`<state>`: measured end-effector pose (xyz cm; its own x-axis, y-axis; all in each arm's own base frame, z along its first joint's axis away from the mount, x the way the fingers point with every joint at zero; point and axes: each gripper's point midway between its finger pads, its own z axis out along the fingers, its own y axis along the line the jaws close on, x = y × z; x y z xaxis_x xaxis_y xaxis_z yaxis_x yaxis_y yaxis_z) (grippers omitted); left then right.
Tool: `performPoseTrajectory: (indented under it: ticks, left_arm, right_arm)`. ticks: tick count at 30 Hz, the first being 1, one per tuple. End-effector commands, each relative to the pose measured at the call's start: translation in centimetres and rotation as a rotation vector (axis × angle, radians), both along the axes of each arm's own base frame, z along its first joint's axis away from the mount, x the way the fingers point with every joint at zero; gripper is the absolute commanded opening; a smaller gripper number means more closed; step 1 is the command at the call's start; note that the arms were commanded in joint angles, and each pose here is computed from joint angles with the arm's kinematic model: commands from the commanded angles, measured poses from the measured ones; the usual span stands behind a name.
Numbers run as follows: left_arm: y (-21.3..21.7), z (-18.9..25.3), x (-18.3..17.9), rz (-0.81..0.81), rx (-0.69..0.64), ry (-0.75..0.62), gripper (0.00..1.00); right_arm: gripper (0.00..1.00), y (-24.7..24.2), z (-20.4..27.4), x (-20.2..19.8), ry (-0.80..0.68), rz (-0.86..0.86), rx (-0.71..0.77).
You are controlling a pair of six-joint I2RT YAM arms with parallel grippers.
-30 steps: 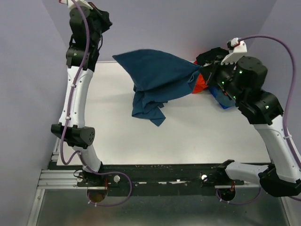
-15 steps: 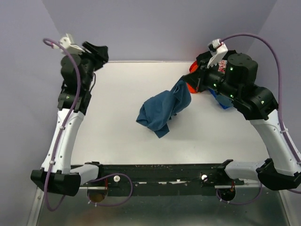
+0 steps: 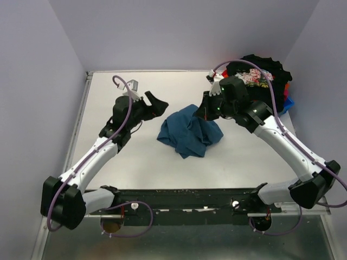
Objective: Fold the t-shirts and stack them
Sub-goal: Flatten out the tshirt
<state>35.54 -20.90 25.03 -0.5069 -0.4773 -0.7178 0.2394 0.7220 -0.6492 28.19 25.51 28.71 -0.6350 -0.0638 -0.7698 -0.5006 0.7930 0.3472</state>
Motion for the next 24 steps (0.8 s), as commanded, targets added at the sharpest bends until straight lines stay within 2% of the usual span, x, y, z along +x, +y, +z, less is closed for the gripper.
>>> performPoseTrajectory:
  ticks: [1,8,11,15,19,24]
  left_arm:
    - [-0.5,2.4,-3.5,-0.067,-0.135,-0.098,0.89]
    - [-2.7,1.0,-6.9,-0.204,-0.176,-0.115,0.87]
    - [-3.7,0.8,-7.7,-0.251,-0.149,-0.134,0.83]
    - [-4.3,0.0,-7.7,-0.260,-0.093,-0.123,0.81]
    - [-5.3,-0.8,-7.7,-0.292,-0.087,-0.104,0.75]
    - [-6.0,-1.1,-7.3,-0.296,-0.070,-0.103,0.75]
  right_arm:
    - [0.01,3.8,-0.5,0.9,0.046,0.082,0.087]
    - [0.01,6.1,-2.2,3.2,0.101,0.082,0.084]
    - [0.01,6.6,-2.1,3.7,0.104,0.081,0.085]
    - [0.01,6.9,-1.9,4.0,0.107,0.081,0.089]
    - [0.01,7.1,-2.0,4.1,0.119,0.089,0.089]
    - [0.01,7.3,-1.9,3.9,0.124,0.101,0.093]
